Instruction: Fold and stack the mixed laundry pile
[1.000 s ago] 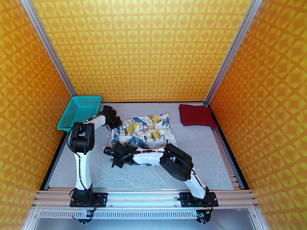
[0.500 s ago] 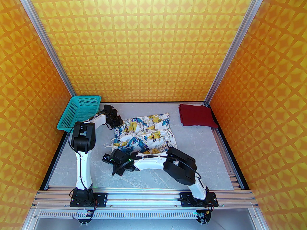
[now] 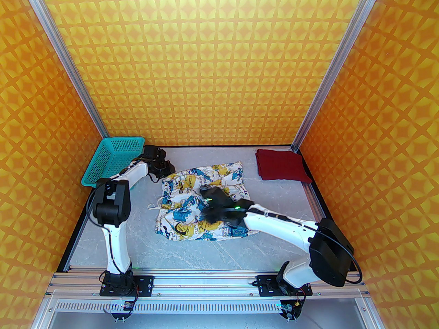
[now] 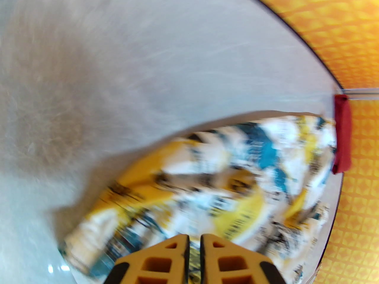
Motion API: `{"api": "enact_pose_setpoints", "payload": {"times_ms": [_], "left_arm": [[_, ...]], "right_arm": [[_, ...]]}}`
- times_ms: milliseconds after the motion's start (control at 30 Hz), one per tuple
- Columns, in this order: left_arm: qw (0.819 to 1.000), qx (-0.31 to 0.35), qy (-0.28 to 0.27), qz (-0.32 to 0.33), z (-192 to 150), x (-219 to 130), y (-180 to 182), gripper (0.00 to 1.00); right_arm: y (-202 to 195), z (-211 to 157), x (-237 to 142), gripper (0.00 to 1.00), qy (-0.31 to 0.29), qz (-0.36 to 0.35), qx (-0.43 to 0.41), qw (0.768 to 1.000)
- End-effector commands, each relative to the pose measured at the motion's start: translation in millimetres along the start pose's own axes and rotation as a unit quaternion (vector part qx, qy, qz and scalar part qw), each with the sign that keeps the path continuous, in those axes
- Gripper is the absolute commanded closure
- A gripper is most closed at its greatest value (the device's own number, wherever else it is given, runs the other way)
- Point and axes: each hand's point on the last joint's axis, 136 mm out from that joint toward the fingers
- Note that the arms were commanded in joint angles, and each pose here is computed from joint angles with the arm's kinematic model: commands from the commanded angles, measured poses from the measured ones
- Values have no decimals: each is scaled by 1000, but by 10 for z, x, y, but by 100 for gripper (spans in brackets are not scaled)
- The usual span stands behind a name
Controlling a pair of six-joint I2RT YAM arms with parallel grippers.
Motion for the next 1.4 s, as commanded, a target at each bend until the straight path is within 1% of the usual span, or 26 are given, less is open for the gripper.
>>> {"api": "enact_pose_setpoints", "payload": {"times_ms": [0,100,233,367,500,567,667,733,800,867,900,967,1100,1200,1300,1367], "left_arm": [[1000,-1,22,16,-197,206,135,90],[999,-13,30,23,-227,346,255,92],[998,-26,40,35,-218,538,405,94],[997,-37,46,45,-196,675,536,94],[997,-37,45,46,-155,702,556,94],[998,-30,41,41,-144,638,475,91],[999,-9,26,26,-119,412,278,76],[1000,5,11,11,-106,181,98,64],[1000,17,-2,2,-126,-43,-41,53],[1000,23,-13,4,-228,-258,-80,47],[999,26,-25,4,-292,-394,-116,45],[999,19,-41,16,-453,-603,-73,44],[995,-33,-53,75,-989,-972,416,43],[989,-58,-49,127,-1417,-1255,808,40],[984,-79,-38,158,-1792,-1499,1078,35],[981,-96,-30,163,-1997,-1594,1178,35]], "right_arm": [[-162,-698,110,80,100,-30,73,992],[-170,-944,191,81,125,-34,103,986],[-88,-1204,266,83,144,-15,137,980],[33,-1430,191,83,160,6,152,975],[114,-1500,-69,79,161,3,142,977],[83,-1455,-216,72,151,-2,149,977],[-54,-1302,-474,59,122,-18,165,978],[-152,-1231,-586,54,106,-10,192,976],[-263,-1247,-642,50,102,-7,224,969],[-367,-1305,-669,48,105,3,266,958],[-415,-1347,-669,47,107,10,291,951],[-464,-1412,-660,46,105,32,336,936],[-500,-1534,-615,44,99,76,414,902],[-520,-1592,-545,44,88,98,462,877],[-567,-1592,-462,45,73,110,498,857],[-612,-1565,-423,47,62,109,511,850]]}}
Point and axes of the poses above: each hand's point on the last joint's axis, 136 mm out from that joint toward the fingers, its own x axis out along the fingers, its own y axis along the line the jaws close on, z = x × y, and after that the axes turned 15 degrees about -x, right-handed
